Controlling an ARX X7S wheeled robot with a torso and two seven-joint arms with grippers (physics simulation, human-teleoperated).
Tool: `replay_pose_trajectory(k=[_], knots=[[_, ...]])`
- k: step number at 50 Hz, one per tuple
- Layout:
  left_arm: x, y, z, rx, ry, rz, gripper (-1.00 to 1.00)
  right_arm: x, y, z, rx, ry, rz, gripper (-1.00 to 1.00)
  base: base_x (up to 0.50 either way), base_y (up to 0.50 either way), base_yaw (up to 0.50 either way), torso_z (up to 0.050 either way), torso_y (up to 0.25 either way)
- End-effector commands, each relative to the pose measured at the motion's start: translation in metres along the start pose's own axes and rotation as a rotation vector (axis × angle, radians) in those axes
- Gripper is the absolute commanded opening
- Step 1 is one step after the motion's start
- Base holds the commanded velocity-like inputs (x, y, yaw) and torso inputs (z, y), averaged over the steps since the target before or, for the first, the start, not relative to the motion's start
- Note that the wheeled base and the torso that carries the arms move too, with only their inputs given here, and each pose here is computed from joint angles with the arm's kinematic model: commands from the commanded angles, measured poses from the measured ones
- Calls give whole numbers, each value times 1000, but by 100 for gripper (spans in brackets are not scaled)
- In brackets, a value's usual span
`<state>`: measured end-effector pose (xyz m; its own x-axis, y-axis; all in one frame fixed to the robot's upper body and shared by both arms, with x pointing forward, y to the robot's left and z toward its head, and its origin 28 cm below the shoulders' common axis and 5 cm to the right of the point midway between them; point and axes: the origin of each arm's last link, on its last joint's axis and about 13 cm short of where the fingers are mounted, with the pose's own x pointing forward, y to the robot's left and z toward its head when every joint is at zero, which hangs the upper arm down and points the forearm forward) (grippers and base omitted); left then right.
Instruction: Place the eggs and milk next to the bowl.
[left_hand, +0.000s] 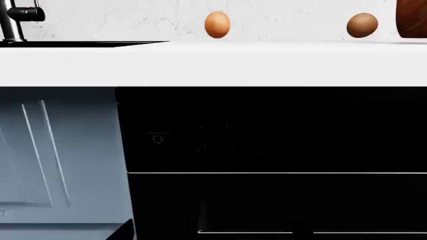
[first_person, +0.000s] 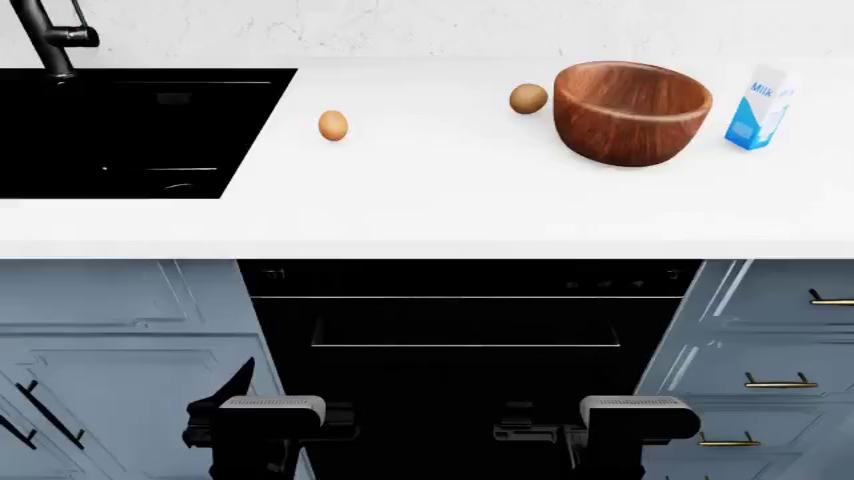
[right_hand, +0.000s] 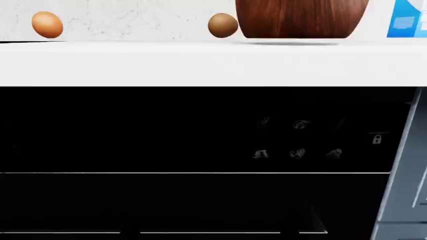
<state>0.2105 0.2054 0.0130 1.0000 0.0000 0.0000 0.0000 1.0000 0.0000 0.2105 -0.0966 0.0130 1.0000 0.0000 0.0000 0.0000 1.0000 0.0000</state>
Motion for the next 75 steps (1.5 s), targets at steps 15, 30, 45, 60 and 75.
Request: replay_pose_trajectory(k=[15, 30, 45, 60, 75], knots=[[-2, 1, 0, -3, 2, 17, 100, 0, 0, 0, 1, 7, 6, 100, 0, 0, 0, 1, 0], [-2, 1, 0, -5, 4, 17, 100, 0, 0, 0, 2, 7, 4, 100, 0, 0, 0, 46, 0], [-2, 1, 0, 1, 8, 20, 100, 0, 0, 0, 1, 9, 1, 100, 0, 0, 0, 50, 0], [-6, 1, 22, -2, -41, 1, 100, -7, -2, 37, 78, -47, -37, 100, 0, 0, 0, 33, 0], [-39, 4, 181, -29, -244, -157, 100, -57, -25, 183, 42, -179, -40, 100, 0, 0, 0, 0, 0]])
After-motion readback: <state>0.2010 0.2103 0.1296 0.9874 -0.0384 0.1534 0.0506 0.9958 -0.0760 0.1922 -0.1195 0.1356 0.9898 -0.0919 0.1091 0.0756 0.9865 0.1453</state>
